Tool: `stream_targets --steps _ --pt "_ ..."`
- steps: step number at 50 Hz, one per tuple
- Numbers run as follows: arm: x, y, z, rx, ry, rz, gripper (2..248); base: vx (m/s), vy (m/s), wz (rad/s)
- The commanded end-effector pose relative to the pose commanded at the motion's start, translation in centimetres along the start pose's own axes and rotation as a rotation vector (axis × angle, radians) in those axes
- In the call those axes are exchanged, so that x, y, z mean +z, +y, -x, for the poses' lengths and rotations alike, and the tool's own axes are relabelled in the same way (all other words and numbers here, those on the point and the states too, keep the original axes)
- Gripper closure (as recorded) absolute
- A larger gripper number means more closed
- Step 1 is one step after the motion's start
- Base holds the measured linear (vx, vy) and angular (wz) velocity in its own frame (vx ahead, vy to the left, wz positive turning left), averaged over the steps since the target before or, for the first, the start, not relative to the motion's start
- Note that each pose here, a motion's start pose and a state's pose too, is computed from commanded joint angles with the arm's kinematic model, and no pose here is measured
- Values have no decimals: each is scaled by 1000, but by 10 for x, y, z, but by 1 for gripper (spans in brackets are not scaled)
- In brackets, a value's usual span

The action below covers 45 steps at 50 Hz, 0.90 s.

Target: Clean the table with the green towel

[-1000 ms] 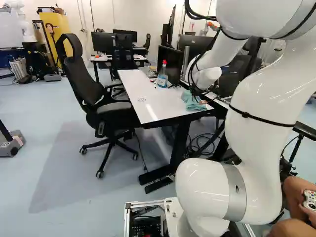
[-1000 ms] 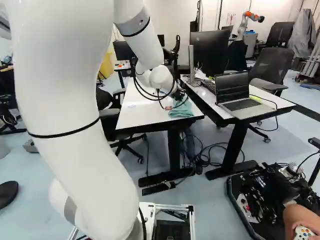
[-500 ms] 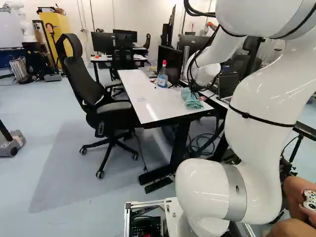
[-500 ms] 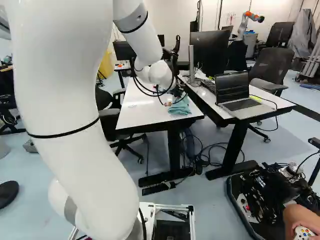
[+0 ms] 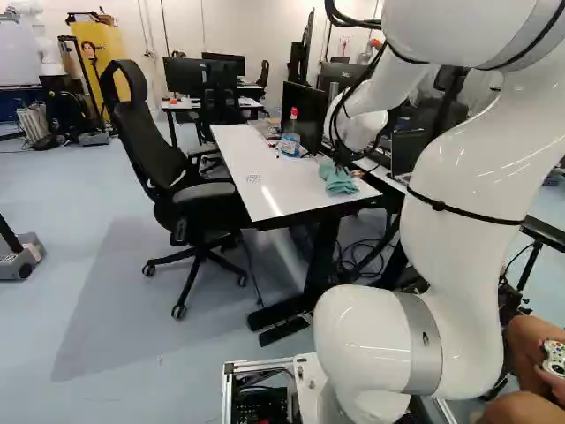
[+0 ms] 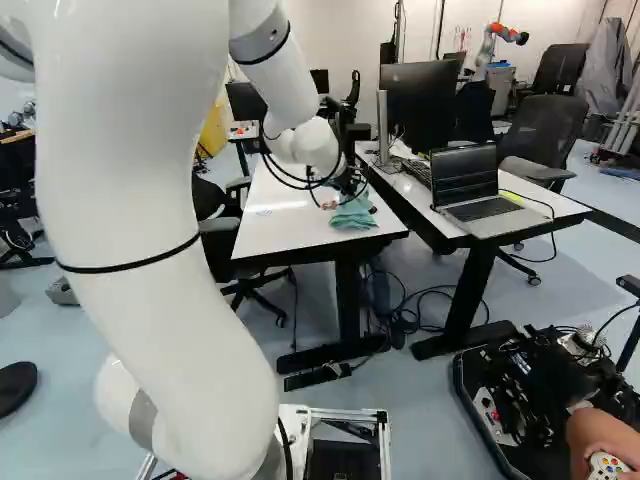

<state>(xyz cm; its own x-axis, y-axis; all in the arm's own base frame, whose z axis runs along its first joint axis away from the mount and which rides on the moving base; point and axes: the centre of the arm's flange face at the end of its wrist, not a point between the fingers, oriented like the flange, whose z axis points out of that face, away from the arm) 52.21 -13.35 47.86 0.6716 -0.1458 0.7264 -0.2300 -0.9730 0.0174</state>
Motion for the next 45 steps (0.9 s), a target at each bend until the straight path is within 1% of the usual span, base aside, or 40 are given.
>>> stream_targets --steps 45 --pt "-27 -51 -37 -66 -26 -65 229 0 0 0"
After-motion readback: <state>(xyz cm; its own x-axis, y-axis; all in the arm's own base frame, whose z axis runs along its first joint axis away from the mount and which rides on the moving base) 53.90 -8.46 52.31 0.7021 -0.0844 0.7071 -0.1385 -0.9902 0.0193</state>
